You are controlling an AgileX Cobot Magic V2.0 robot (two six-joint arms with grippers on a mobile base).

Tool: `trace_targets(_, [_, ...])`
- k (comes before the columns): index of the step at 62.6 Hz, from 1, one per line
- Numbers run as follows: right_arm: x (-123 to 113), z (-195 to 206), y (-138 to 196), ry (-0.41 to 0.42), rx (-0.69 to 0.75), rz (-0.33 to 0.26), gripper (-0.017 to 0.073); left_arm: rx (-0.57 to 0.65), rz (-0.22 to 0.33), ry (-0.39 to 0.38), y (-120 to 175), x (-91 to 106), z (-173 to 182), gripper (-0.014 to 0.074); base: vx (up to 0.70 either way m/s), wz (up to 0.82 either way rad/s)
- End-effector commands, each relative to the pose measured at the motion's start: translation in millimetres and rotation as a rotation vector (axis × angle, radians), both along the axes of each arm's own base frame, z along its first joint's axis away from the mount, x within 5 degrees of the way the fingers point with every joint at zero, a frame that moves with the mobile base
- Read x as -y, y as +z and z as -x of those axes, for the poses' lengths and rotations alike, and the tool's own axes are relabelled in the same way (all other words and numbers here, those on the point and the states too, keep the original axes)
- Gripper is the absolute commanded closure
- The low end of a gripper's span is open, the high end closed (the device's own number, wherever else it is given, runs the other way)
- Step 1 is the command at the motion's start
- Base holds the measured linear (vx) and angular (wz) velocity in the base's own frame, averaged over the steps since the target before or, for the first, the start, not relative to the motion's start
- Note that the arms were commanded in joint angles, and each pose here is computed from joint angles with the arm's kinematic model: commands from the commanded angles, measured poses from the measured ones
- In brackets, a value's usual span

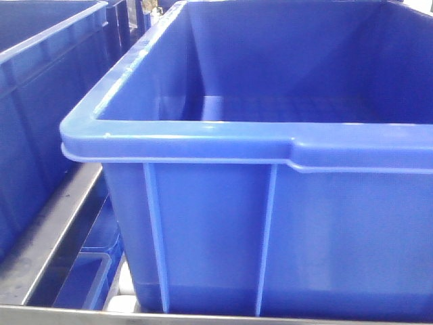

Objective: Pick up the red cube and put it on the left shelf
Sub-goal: 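Move the right gripper with the red cube over the blue crate, then lower the red cube into the blue crate and open the right gripper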

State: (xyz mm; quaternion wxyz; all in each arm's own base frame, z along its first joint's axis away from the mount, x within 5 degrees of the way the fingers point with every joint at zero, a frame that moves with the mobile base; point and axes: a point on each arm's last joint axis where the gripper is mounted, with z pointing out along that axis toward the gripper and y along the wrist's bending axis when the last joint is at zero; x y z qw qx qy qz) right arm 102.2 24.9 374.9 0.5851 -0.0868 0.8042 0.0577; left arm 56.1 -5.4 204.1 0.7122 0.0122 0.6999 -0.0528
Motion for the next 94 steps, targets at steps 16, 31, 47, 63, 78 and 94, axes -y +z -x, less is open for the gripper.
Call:
trace_targets(16, [-60.0, -85.4, 1.7, 0.12, -0.308, 0.097, 0.0432, 0.057, 0.015, 0.001, -1.0, -0.4, 0.2, 0.0492, 0.0, 0.0])
trace_targets(31, [-88.5, -140.2, -13.5, 0.101, -0.485, 0.156, 0.0432, 0.057, 0.015, 0.001, -1.0, -0.4, 0.2, 0.0492, 0.0, 0.0])
trace_targets(47, [-110.2, -187.1, -32.0, 0.082, -0.575, 0.191, 0.0432, 0.057, 0.015, 0.001, -1.0, -0.4, 0.2, 0.0492, 0.0, 0.0])
trace_targets(63, [-113.2, -218.3, -55.4, 0.02, -0.641, 0.172, 0.0432, 0.057, 0.015, 0.001, -1.0, -0.4, 0.2, 0.0492, 0.0, 0.0])
trace_targets(78, [-96.9, -242.5, -83.5, -0.046, -0.701, 0.174, 0.0432, 0.057, 0.015, 0.001, -1.0, -0.4, 0.2, 0.0492, 0.0, 0.0])
trace_targets(94, [-98.4, -259.2, -104.1, -0.045, -0.692, 0.161, 0.0432, 0.057, 0.015, 0.001, -1.0, -0.4, 0.2, 0.0492, 0.0, 0.0])
